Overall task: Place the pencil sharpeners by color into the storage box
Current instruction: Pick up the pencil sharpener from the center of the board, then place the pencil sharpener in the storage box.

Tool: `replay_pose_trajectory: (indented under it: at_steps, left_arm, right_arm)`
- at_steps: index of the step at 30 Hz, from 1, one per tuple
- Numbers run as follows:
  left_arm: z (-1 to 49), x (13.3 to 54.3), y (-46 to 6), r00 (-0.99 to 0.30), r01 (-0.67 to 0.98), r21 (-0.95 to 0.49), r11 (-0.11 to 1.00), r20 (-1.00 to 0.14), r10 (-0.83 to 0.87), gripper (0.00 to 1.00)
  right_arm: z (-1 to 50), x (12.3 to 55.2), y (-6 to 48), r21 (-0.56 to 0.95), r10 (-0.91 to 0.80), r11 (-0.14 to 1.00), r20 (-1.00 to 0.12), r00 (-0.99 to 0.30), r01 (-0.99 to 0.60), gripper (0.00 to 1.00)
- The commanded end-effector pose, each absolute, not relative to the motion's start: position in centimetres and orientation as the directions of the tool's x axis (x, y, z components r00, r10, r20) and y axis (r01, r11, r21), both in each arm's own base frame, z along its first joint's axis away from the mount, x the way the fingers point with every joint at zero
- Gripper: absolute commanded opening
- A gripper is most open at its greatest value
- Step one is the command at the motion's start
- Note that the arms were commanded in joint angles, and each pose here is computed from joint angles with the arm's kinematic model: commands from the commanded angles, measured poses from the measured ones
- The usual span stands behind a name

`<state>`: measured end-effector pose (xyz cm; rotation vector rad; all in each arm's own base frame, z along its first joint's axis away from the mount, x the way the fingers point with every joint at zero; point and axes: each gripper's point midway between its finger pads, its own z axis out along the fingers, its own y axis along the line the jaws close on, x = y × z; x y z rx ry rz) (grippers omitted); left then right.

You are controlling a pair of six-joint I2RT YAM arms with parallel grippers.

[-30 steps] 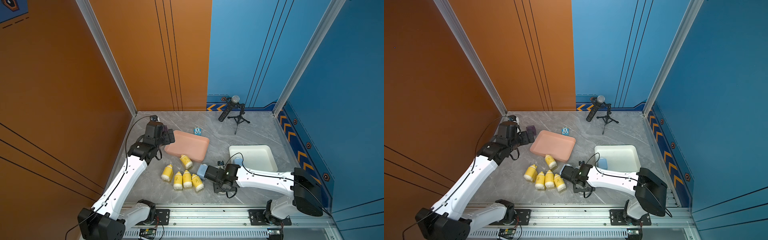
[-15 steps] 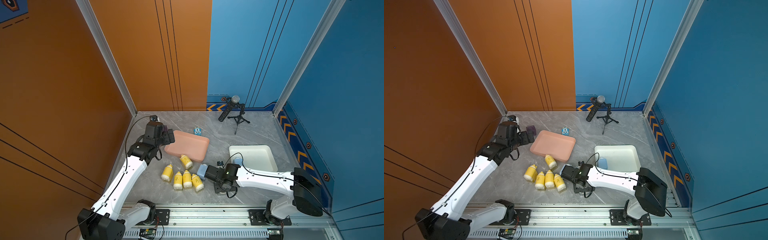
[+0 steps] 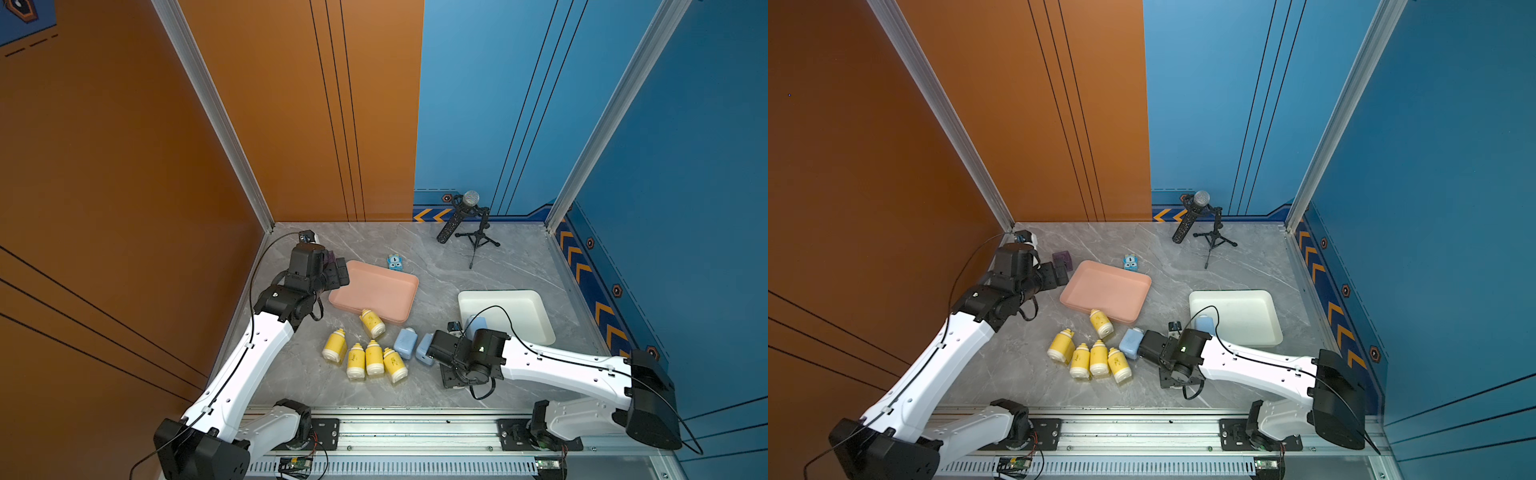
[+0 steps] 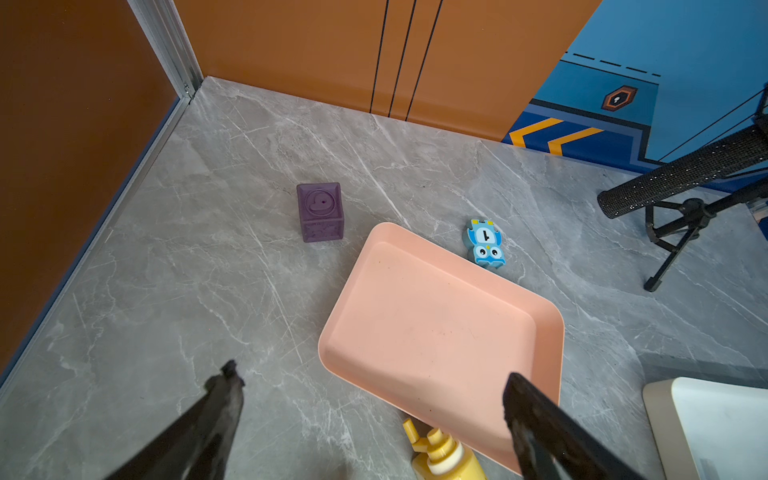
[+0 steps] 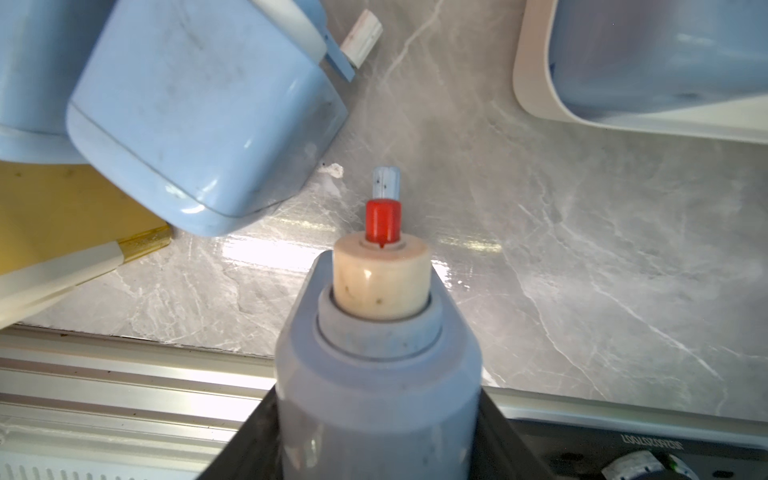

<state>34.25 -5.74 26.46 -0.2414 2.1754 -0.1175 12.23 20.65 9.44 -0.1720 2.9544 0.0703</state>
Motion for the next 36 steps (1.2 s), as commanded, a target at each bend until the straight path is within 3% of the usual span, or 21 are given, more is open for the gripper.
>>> replay_pose_trajectory:
  at_steps: [1, 17, 26, 36]
  left_arm:
    - [26.1, 33.8, -5.8, -0.575, -0.126, -0.174, 0.977, -0.789, -0.215, 0.98]
    - [25.4, 34.0, -5.8, -0.591, -0.128, -0.166, 0.978, -0.779, -0.21, 0.98]
    - [25.0, 34.2, -5.9, -0.599, -0.13, -0.163, 0.978, -0.773, -0.208, 0.98]
    - [25.1, 34.2, -6.0, -0.599, -0.125, -0.165, 0.978, -0.774, -0.207, 0.98]
  right_arm:
    - [9.7, 11.6, 18.7, -0.005, -0.134, 0.991, -0.163, -0.978, -0.135, 0.43]
    - [14.8, 12.2, 14.0, 0.021, -0.155, 0.987, -0.188, -0.97, -0.161, 0.42]
    - [18.0, 14.4, 10.4, 0.003, -0.131, 0.991, -0.205, -0.97, -0.134, 0.42]
    - [18.4, 17.7, 7.6, -0.028, -0.095, 0.995, -0.181, -0.979, -0.091, 0.41]
